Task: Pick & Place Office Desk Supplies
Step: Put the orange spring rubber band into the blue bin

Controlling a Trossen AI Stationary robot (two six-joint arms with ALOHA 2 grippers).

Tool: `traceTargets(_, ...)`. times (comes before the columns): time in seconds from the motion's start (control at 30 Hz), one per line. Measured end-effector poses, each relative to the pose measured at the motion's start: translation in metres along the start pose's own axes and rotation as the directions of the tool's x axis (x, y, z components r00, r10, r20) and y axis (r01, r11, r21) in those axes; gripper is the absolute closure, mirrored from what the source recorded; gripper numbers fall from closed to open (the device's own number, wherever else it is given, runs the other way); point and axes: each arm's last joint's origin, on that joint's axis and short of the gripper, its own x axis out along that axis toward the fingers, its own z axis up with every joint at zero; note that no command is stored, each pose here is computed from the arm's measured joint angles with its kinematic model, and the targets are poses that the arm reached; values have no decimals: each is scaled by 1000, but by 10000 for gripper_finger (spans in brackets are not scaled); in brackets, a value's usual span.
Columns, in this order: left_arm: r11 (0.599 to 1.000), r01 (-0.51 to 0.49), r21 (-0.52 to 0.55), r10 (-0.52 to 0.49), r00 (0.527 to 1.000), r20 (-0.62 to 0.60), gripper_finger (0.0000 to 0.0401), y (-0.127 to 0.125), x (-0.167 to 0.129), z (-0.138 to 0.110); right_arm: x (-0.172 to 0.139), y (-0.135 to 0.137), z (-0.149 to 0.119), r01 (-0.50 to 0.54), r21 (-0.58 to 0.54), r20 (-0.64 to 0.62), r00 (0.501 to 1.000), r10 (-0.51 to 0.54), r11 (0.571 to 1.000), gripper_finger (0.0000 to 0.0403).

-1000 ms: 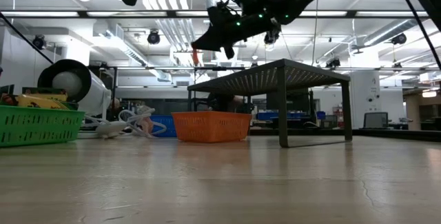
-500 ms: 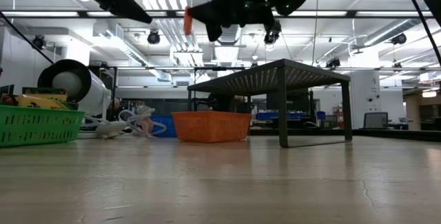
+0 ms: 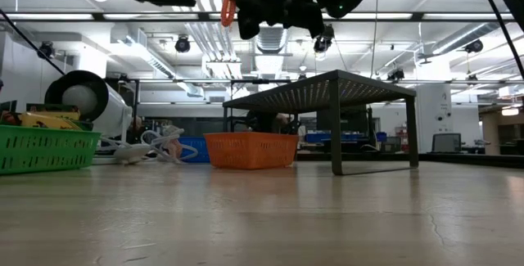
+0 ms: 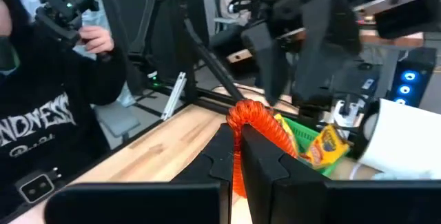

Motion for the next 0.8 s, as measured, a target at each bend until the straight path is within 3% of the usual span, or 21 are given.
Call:
traceTargets(0.23,997,71,-7,-71,997,-2,297,2,28,-5,8,5,0,-23,-26,-3,1000,23,999,392)
traceTargets(0.43,999,37,-19,-37,999,-3,297,8,51,-10,11,6,0,-29,-26,-4,1000,29,999,392)
traceTargets(0.8,998,30,-54,-29,999,21,297,13,48,-9,10,6,-1,-29,-20,-7,1000,29,999,392)
